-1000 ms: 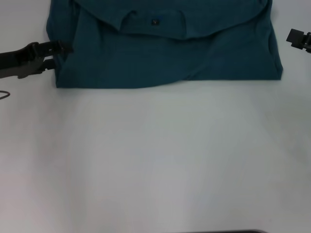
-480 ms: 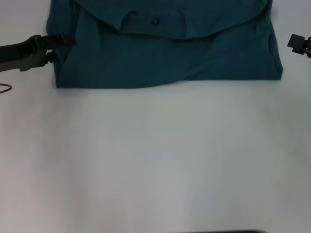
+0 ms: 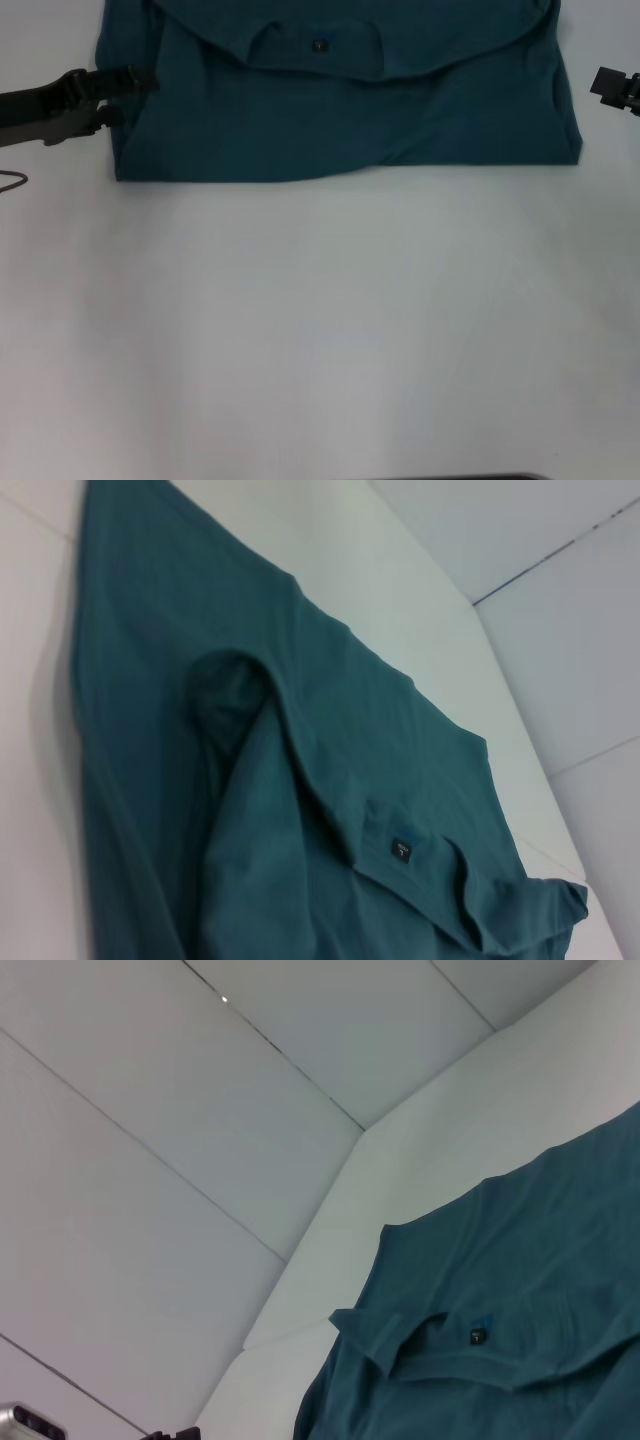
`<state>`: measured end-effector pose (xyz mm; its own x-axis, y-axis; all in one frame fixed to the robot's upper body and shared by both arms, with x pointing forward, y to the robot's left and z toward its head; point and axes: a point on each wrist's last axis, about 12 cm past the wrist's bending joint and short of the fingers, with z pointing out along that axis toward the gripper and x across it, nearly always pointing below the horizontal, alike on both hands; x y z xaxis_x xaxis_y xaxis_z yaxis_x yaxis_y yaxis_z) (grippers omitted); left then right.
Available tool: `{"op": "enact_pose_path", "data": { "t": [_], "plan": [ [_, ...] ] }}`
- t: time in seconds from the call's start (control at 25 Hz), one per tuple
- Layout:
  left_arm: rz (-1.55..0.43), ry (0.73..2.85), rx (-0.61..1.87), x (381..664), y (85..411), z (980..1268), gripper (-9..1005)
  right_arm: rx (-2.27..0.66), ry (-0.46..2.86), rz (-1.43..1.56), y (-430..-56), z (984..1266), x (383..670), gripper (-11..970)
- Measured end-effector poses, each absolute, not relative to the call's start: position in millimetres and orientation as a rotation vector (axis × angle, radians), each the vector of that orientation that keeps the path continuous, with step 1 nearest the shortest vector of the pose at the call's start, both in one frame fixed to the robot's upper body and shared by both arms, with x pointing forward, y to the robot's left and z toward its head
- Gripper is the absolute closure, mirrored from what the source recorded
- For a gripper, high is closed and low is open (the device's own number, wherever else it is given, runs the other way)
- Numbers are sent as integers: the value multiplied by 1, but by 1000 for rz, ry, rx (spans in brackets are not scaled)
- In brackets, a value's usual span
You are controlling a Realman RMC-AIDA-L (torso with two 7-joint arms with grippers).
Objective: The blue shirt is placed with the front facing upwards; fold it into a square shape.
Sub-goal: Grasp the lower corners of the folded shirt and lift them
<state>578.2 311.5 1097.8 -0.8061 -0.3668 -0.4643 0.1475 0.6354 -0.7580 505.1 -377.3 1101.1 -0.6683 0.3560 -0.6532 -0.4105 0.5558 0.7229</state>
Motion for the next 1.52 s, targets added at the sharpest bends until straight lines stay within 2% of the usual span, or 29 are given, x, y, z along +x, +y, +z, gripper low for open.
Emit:
{"op": "enact_pose_path", "data": {
  "t": [0.44,0.84,1.52],
  "plan": [
    [-1119,2273,-343,575,319,1089,111,-55,1967,1192,-374,1101,507,193],
    [-1061,2273,-422,564,316,1066,110,-48,1969,1184,-375,1100,506,194],
    [-993,2285,-358,567,304,1056,110,-52,1968,1177,-376,1098,502,194]
  ]
}}
